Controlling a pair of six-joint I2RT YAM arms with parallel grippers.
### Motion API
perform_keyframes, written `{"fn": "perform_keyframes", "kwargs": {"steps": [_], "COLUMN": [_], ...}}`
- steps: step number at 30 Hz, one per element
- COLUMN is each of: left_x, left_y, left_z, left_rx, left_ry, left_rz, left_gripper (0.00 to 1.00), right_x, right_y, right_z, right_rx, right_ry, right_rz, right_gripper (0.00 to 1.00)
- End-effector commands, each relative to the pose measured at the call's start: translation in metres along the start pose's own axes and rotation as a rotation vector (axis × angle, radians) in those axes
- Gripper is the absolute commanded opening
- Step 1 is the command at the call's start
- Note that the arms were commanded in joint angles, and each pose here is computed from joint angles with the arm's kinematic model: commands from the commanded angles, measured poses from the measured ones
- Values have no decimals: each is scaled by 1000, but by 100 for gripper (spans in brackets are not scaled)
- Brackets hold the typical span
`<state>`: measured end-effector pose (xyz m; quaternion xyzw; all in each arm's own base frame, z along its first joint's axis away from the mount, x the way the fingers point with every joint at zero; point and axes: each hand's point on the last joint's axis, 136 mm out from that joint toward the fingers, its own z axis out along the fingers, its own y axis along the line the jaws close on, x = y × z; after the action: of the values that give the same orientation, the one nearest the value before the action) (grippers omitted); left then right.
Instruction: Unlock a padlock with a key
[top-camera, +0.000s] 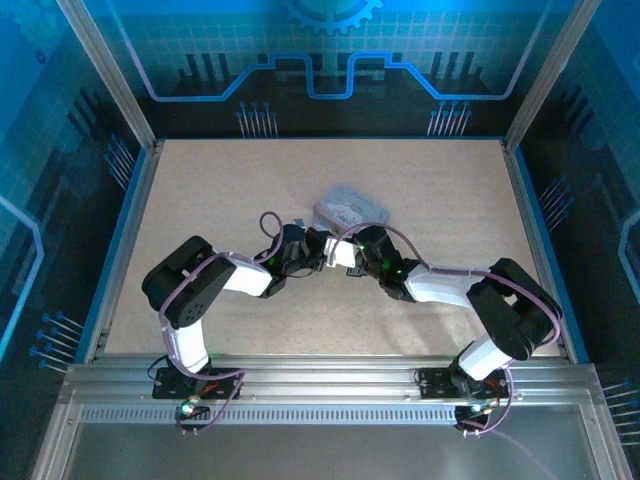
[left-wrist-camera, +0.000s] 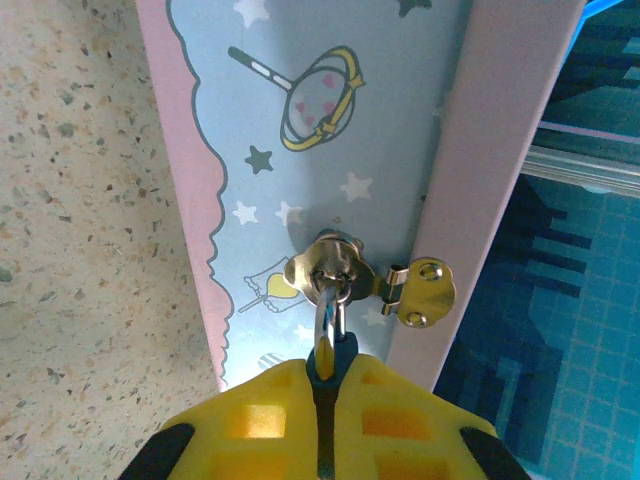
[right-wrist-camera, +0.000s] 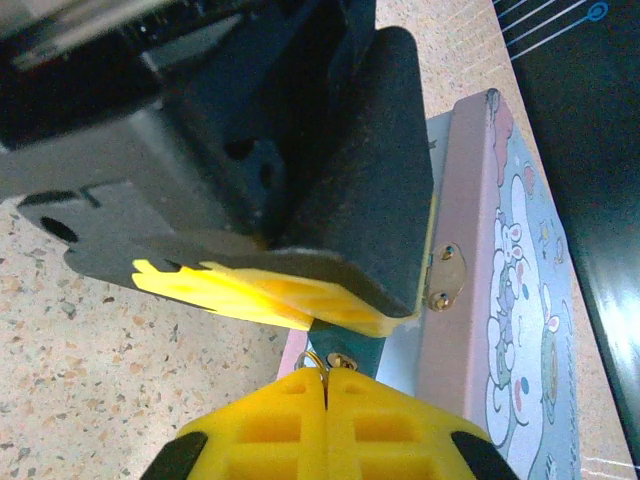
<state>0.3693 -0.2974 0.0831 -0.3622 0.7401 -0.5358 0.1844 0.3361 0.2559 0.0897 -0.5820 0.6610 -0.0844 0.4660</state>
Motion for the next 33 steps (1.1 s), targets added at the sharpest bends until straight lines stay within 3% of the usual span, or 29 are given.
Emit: {"fn": "perform_keyframes", "kwargs": {"steps": [1, 17, 33], "left_x": [7, 7, 7], "left_y": [-13, -18, -15], "left_z": [1, -3, -2], "left_rx": [59, 66, 55], "left_ry": [25, 20, 21], "left_rz": [5, 11, 15], "left_gripper": [0, 0, 0], "right_x": [-7, -21, -17], "right_y": [-22, -25, 6], "right_z": [-3, -7, -7], "right_rx": [63, 36, -45], "right_ry": [-8, -23, -27], "right_rz": [83, 335, 637], "right_gripper": [2, 0, 0]}}
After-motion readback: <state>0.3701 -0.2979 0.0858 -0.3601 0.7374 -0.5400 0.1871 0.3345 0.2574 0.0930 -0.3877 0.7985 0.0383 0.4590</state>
